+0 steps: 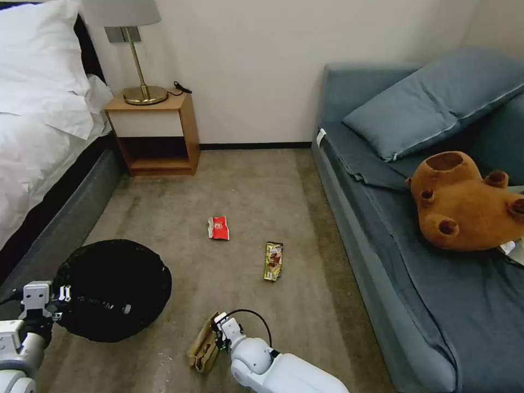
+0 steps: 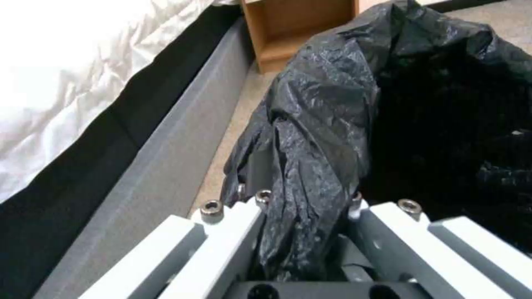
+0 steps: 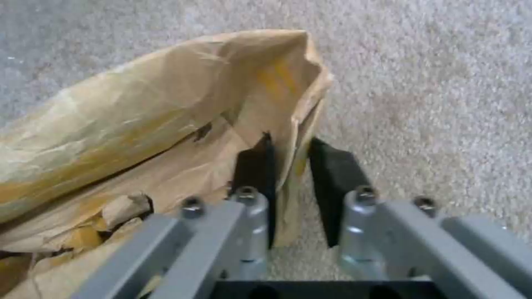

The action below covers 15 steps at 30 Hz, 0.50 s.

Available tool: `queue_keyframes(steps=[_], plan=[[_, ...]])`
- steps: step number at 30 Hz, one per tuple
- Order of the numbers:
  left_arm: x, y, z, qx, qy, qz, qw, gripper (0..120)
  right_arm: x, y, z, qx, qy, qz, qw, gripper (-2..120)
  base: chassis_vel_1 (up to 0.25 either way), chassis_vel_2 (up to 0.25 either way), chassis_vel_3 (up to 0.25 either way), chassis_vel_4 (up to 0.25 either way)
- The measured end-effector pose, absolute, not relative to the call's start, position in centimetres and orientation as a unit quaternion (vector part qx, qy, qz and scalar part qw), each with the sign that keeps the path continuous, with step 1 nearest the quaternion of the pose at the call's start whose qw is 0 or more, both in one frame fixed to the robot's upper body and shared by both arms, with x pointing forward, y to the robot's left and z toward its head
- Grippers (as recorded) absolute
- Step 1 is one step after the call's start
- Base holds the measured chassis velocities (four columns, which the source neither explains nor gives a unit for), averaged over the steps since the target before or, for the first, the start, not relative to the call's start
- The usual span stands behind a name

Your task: Pick up the trash bin, then pick up the garbage on the floor and place it into the trash bin.

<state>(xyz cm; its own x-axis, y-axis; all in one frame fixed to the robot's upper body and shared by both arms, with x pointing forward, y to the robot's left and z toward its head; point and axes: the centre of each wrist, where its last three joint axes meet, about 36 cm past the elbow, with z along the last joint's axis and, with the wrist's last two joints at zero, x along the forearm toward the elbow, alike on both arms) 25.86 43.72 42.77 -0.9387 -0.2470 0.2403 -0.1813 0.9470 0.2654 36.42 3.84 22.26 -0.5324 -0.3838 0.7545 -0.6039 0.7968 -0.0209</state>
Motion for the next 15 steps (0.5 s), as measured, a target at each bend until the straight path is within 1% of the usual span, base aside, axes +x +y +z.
queue_keyframes(steps=[2, 10, 12, 15], plan=[[25.9, 43.7, 42.8, 0.109, -0.977, -0.121, 0.136, 4, 36.5, 3.7, 22.3, 0.285, -0.865, 0.141, 0.389, 0, 0.000, 0.000, 0.000, 0.000], [25.9, 43.9, 42.9, 0.111, -0.977, -0.122, 0.135, 4, 36.8, 3.7, 22.6, 0.284, -0.867, 0.138, 0.386, 0, 0.000, 0.000, 0.000, 0.000], [25.8, 43.9, 42.9, 0.111, -0.977, -0.122, 0.137, 4, 37.3, 3.7, 23.0, 0.283, -0.870, 0.135, 0.381, 0, 0.000, 0.000, 0.000, 0.000], [25.5, 44.1, 42.8, 0.113, -0.976, -0.123, 0.139, 4, 39.3, 2.9, 24.4, 0.275, -0.879, 0.133, 0.365, 0, 0.000, 0.000, 0.000, 0.000]])
